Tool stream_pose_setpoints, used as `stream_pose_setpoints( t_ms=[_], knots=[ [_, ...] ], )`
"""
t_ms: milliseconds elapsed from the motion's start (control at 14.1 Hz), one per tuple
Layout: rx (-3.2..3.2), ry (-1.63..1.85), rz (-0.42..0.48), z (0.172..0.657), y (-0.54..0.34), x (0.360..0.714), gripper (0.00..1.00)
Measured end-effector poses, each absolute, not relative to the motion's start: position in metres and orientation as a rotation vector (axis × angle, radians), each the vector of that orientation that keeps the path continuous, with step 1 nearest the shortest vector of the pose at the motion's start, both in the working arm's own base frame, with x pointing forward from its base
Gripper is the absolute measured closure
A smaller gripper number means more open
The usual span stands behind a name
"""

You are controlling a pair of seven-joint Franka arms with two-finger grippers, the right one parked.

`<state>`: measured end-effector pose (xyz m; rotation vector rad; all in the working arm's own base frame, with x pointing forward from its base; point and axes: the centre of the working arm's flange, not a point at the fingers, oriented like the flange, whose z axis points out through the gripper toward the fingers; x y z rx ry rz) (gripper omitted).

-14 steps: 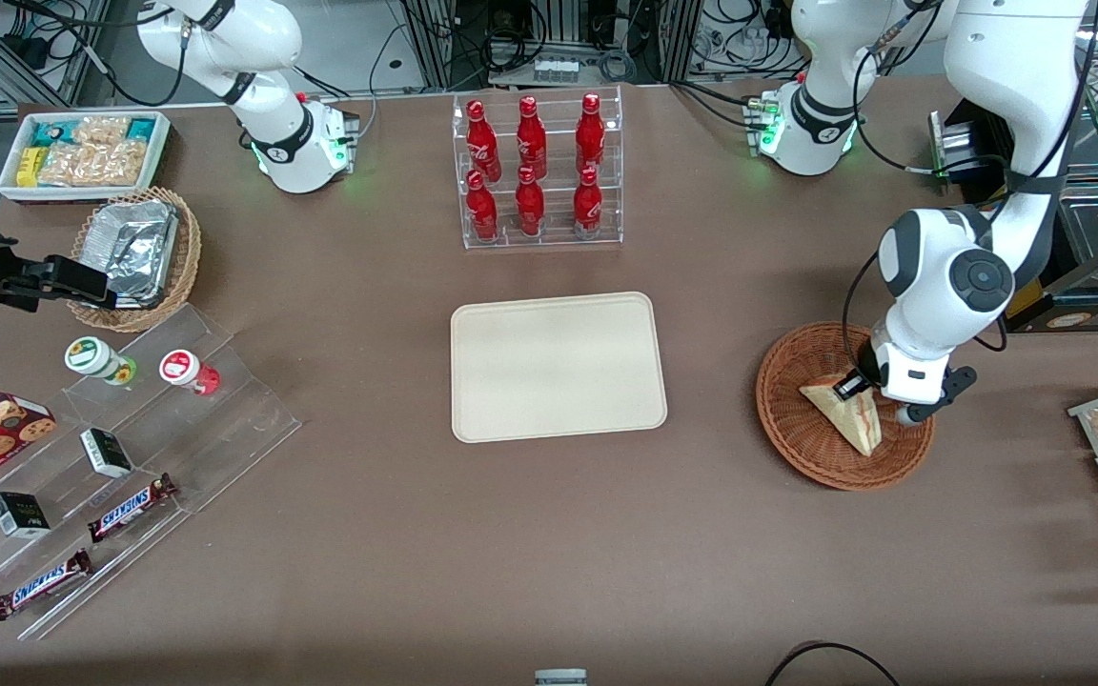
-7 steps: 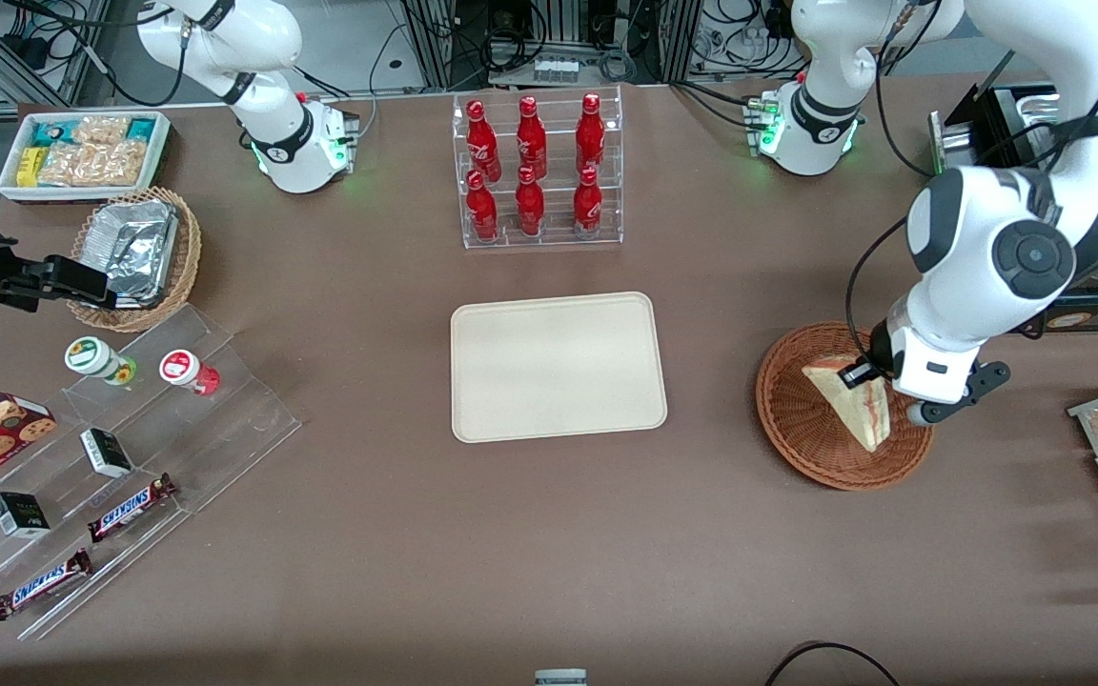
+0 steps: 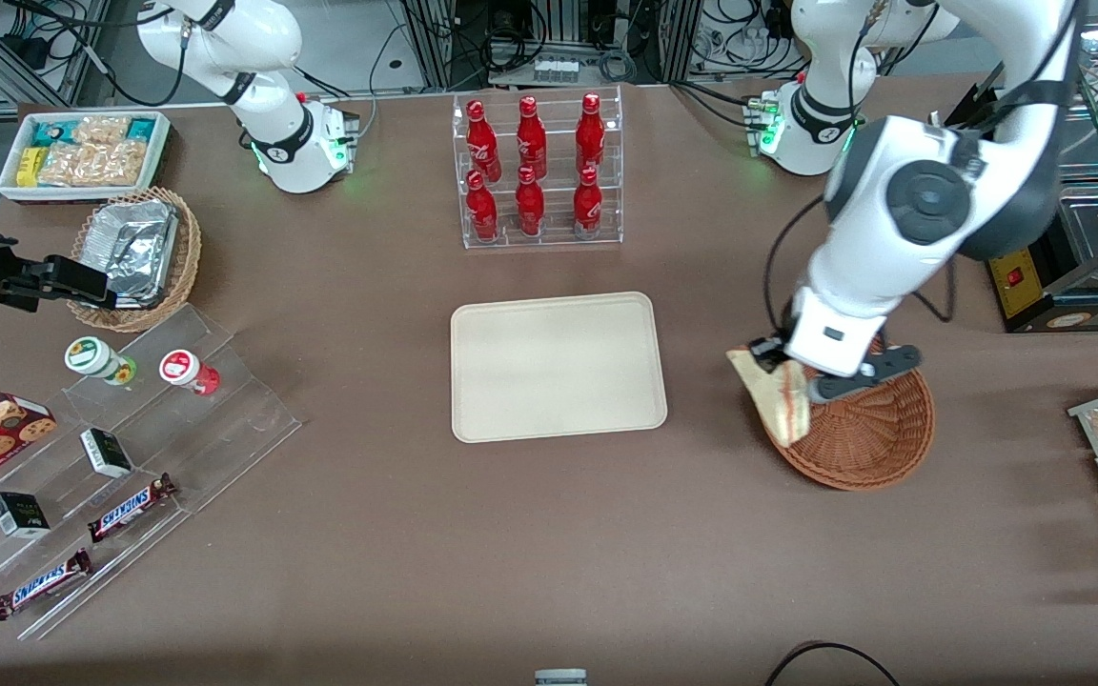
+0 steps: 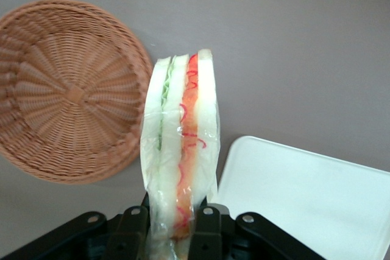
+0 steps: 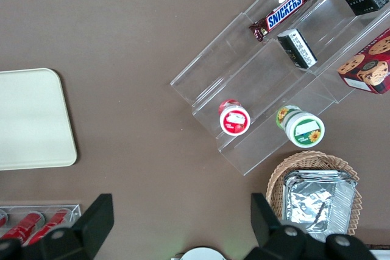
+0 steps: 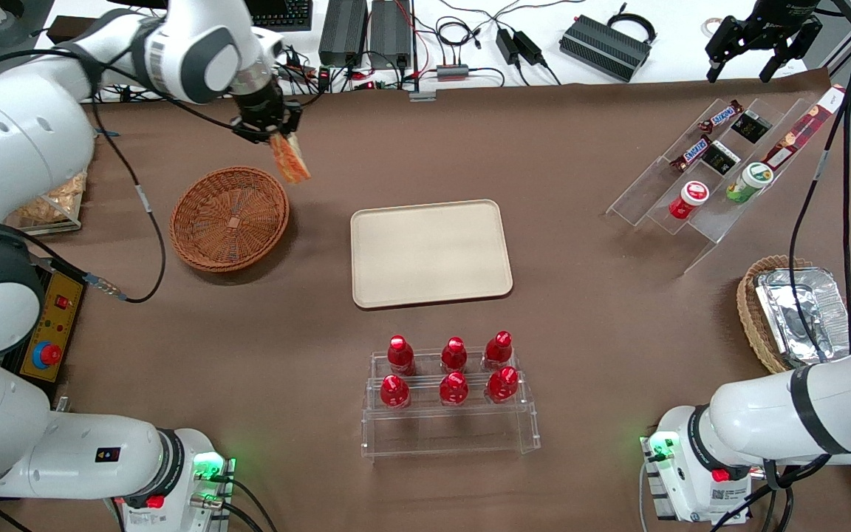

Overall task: Place sandwich from basket to tray
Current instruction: 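Lift the sandwich and carry it toward the cream tray, then lower the sandwich onto the tray and open the left gripper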

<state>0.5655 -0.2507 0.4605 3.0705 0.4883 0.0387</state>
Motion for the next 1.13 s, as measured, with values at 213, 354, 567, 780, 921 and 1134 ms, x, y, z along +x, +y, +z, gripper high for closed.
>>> stream_pose_setpoints(
  t_ms=[213,354,567,780,921,1134],
  knots=[
    [3.109,0.379,0.054,0.447,-0.325,0.547,0.75],
    [3.139,0.307,0.045,0.426,-0.373,0.531,0.75],
    [3.161,0.214,-0.013,0.392,-0.428,0.506,0.75],
    [3.171,0.181,-0.034,0.363,-0.475,0.491,0.75],
    [3.204,0.174,-0.010,0.336,-0.503,0.481,0.75],
    [3.205,0.142,-0.002,0.300,-0.528,0.470,0.75]
  ],
)
